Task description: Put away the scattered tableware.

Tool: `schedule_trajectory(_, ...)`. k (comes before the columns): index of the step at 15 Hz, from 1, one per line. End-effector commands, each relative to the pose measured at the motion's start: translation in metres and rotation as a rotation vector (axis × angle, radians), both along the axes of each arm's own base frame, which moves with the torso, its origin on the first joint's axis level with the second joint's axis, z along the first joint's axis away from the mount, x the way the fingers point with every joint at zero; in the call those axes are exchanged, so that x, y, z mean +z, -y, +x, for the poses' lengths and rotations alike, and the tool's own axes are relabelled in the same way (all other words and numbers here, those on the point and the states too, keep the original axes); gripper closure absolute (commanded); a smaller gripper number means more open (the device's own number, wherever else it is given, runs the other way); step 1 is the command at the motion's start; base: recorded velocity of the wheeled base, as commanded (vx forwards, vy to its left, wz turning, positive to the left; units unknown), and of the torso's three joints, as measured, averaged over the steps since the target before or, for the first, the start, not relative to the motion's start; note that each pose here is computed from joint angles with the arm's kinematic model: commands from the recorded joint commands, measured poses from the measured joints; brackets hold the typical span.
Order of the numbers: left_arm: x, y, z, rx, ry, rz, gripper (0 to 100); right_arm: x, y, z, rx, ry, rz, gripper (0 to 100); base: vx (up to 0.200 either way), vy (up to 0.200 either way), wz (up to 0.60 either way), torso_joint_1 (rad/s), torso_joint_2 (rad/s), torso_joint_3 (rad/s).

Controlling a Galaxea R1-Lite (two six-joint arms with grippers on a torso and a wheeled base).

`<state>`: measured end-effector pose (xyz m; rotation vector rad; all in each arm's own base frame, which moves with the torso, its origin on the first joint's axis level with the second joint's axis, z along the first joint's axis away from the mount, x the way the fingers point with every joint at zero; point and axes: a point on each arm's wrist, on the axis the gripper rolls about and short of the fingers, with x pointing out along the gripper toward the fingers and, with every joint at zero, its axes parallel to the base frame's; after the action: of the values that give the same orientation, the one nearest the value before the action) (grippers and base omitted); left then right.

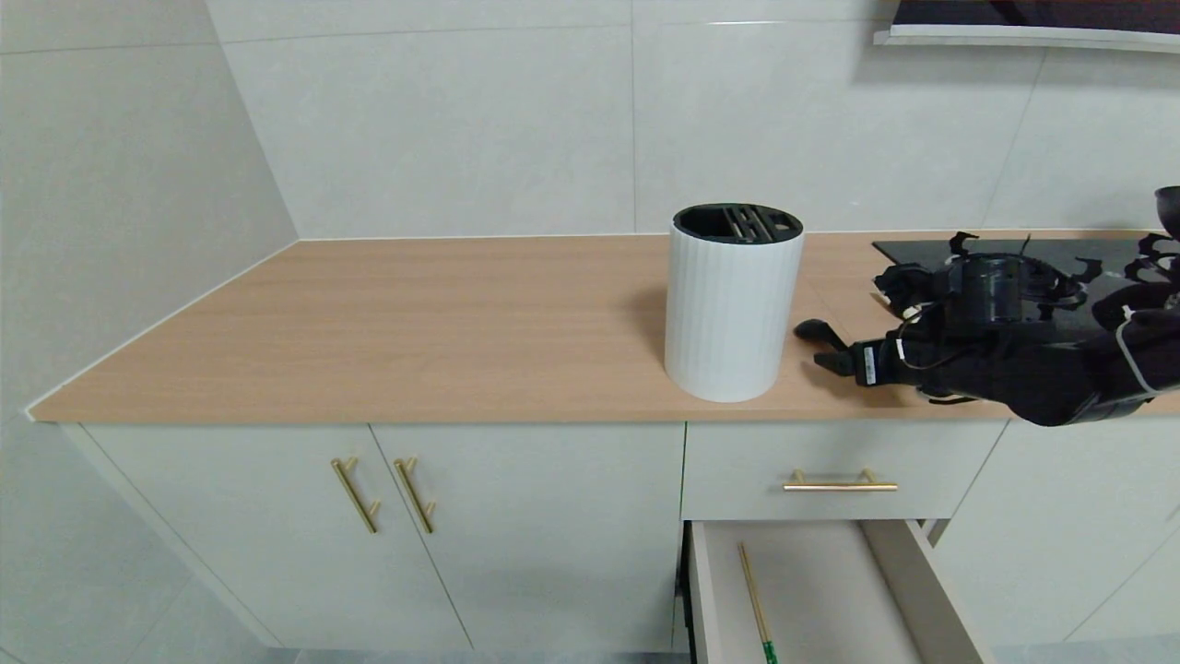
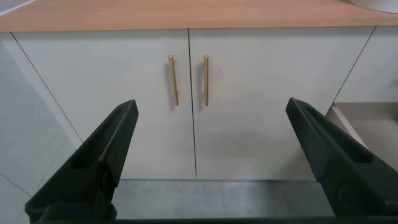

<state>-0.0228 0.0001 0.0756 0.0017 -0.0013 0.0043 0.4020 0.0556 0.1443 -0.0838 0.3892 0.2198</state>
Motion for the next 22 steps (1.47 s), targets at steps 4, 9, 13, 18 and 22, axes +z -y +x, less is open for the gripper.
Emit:
schedule_trajectory(4,0.000,0.000,0.000,0.000,-0.001,0.000,0,-0.009,0.002,0.009,0.001,0.003,0.004,0,0.000,0.000,0.00,0.000,0.00,0.000)
schedule_trajectory(9,0.000,0.000,0.000,0.000,0.000,0.000,0,-0.015,0.001,0.011,0.001,-0.009,0.002,0,0.000,0.000,0.00,0.000,0.00,0.000)
schedule_trajectory(13,0.000,0.000,0.000,0.002,0.000,0.000,0,-0.017,0.001,0.012,0.003,-0.012,0.003,100,0.000,0.000,0.00,0.000,0.00,0.000)
schedule_trajectory(18,0.000,0.000,0.000,0.002,0.000,0.000,0,-0.011,0.001,0.010,0.000,-0.005,0.003,100,0.000,0.000,0.00,0.000,0.00,0.000)
schedule_trajectory(22,0.000,0.000,0.000,0.000,0.000,0.000,0,0.014,-0.006,-0.014,-0.034,-0.064,0.007,100,0.000,0.000,0.00,0.000,0.00,0.000)
